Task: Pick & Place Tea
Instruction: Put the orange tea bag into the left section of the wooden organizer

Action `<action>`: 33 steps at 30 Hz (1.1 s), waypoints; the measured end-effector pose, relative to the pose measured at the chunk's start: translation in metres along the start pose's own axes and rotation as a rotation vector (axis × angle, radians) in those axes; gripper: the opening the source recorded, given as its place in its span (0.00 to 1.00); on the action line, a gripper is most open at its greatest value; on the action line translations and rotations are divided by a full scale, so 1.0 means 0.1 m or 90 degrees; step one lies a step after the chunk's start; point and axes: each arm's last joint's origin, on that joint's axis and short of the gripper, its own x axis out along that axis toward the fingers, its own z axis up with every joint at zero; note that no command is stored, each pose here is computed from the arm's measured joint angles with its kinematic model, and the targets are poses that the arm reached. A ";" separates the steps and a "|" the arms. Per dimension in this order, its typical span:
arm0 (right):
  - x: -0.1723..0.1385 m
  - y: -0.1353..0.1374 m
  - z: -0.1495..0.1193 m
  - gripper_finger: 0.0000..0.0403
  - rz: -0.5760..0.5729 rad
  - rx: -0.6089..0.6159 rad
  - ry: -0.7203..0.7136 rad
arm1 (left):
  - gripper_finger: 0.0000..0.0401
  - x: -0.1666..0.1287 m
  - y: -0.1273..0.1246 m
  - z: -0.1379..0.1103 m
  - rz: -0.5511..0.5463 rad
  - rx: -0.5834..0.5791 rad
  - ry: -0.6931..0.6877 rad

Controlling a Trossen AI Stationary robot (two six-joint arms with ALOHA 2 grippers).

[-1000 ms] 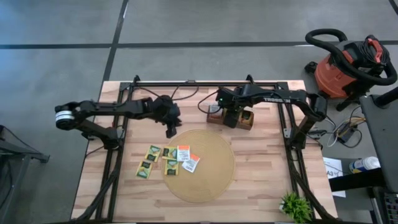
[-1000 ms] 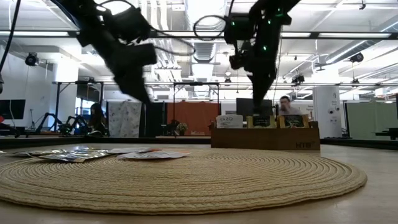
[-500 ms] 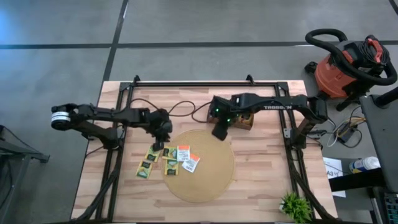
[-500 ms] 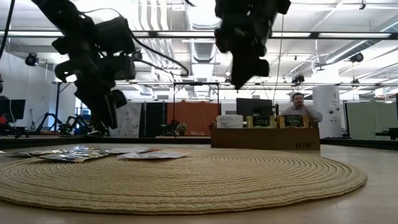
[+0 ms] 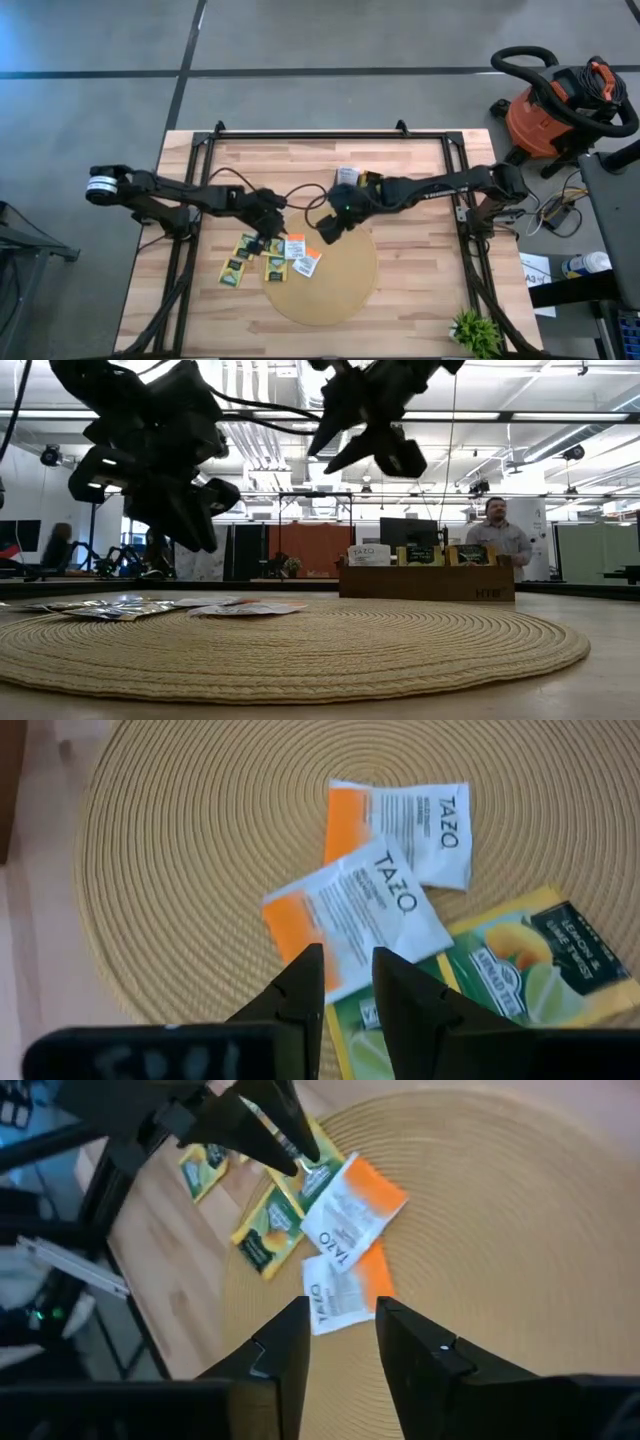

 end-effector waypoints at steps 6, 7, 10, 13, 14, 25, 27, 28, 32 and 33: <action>0.46 -0.03 -0.15 0.30 0.010 0.095 0.026 | 0.21 0.18 -0.05 -0.01 -0.020 0.012 0.012; 0.53 -0.02 -0.17 0.30 0.017 0.102 0.034 | 0.21 0.21 -0.05 -0.01 -0.022 0.014 0.013; 0.71 -0.04 -0.27 0.31 0.007 0.123 0.054 | 0.21 0.28 -0.06 -0.01 -0.029 0.012 0.025; 0.83 -0.02 -0.34 0.31 -0.002 0.133 0.062 | 0.21 0.33 -0.05 -0.03 -0.027 0.004 0.040; 0.88 -0.02 -0.35 0.31 0.001 0.136 0.062 | 0.21 0.35 -0.05 -0.04 -0.025 -0.005 0.047; 1.25 -0.06 -0.40 0.31 0.019 0.197 0.018 | 0.21 0.49 -0.05 -0.12 -0.028 -0.173 0.087; 1.25 -0.06 -0.40 0.31 0.015 0.197 0.005 | 0.21 0.49 -0.05 -0.11 -0.022 -0.193 0.086; 1.25 -0.06 -0.40 0.31 0.014 0.197 0.004 | 0.21 0.49 -0.05 -0.11 -0.015 -0.205 0.087; 1.25 -0.06 -0.41 0.31 0.010 0.196 0.006 | 0.21 0.50 -0.04 -0.12 0.003 -0.241 0.090; 1.25 -0.07 -0.42 0.31 0.005 0.196 0.007 | 0.21 0.50 -0.04 -0.12 0.005 -0.251 0.090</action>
